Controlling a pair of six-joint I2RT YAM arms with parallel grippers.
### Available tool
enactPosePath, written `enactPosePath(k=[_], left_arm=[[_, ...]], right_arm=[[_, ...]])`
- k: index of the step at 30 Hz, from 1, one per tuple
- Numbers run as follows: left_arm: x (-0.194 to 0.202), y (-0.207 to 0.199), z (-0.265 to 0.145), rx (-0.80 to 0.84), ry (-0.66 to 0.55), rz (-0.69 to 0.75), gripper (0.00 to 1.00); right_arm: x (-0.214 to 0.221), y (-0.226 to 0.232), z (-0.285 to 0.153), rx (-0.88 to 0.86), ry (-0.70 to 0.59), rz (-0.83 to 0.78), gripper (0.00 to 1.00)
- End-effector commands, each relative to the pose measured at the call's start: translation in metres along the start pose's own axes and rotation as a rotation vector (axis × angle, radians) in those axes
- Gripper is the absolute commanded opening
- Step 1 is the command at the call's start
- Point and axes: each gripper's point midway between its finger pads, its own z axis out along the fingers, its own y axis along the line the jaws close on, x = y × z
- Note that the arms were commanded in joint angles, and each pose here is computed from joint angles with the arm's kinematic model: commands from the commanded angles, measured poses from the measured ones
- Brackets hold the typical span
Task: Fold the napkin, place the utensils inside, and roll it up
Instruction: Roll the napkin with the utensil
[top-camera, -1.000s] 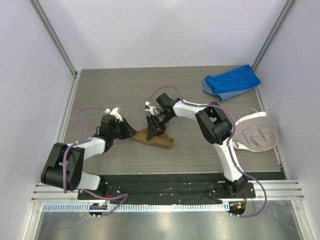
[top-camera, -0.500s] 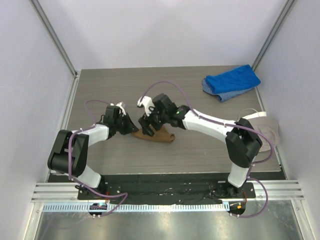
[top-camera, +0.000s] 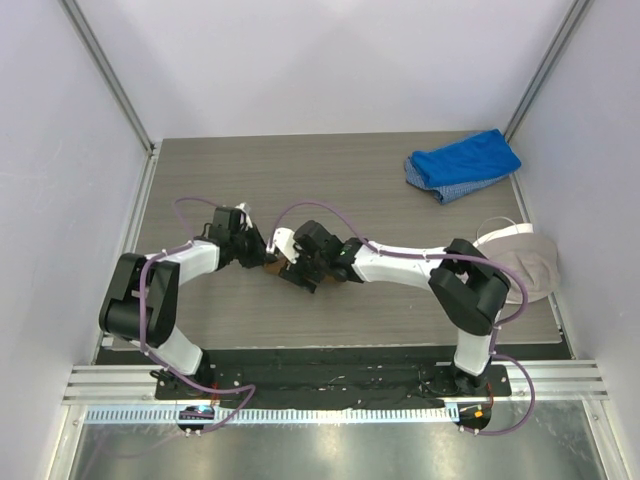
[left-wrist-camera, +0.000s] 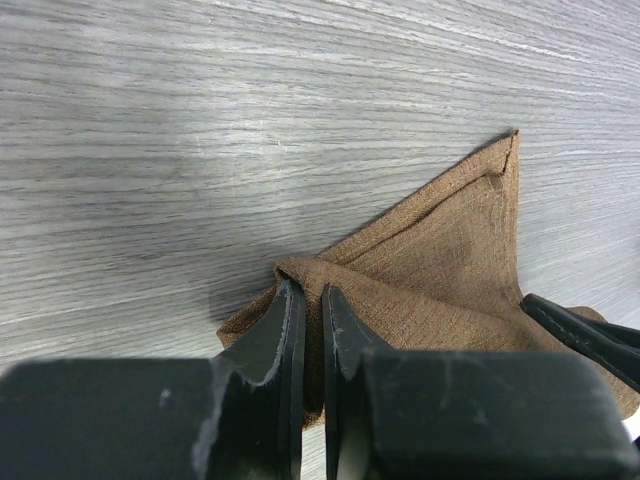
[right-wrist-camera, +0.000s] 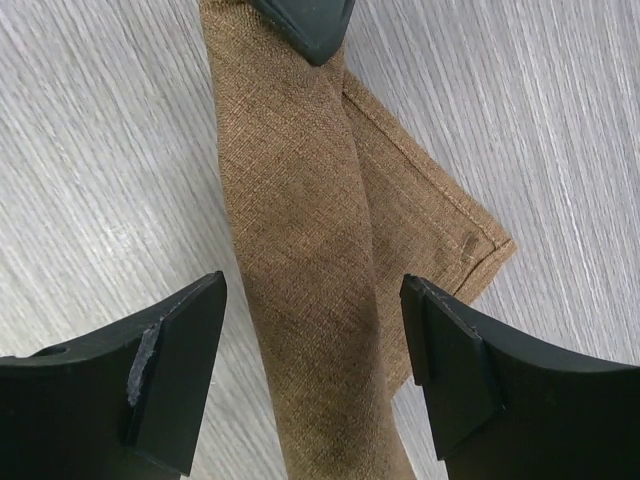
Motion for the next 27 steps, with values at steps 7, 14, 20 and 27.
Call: enactPosePath(k=[7,14,20,27], left_arm=[[0.007,0.001,0.002,-0.011,0.047,-0.01,0.05],[-0.01,-0.006,-0.01,-0.017,-0.04,-0.013,0.45],[-0.02,-0.006,-0.032,-0.033,-0.143,0.014,0.69],[-0.019,-0.007,-0.046,0.02,-0.245,0.043,0.7]], right_arm=[[0.004,-0.001,0.017,-0.01,0.035,0.015,0.51],[0.012,0.027,0.016,-0.242,0.009,0.165,0.27],[0.029,0.044,0.014,-0.443,0.03,0.353,0.24],[0.03,0.044,0.011,-0.635,0.048,0.54,0.24]])
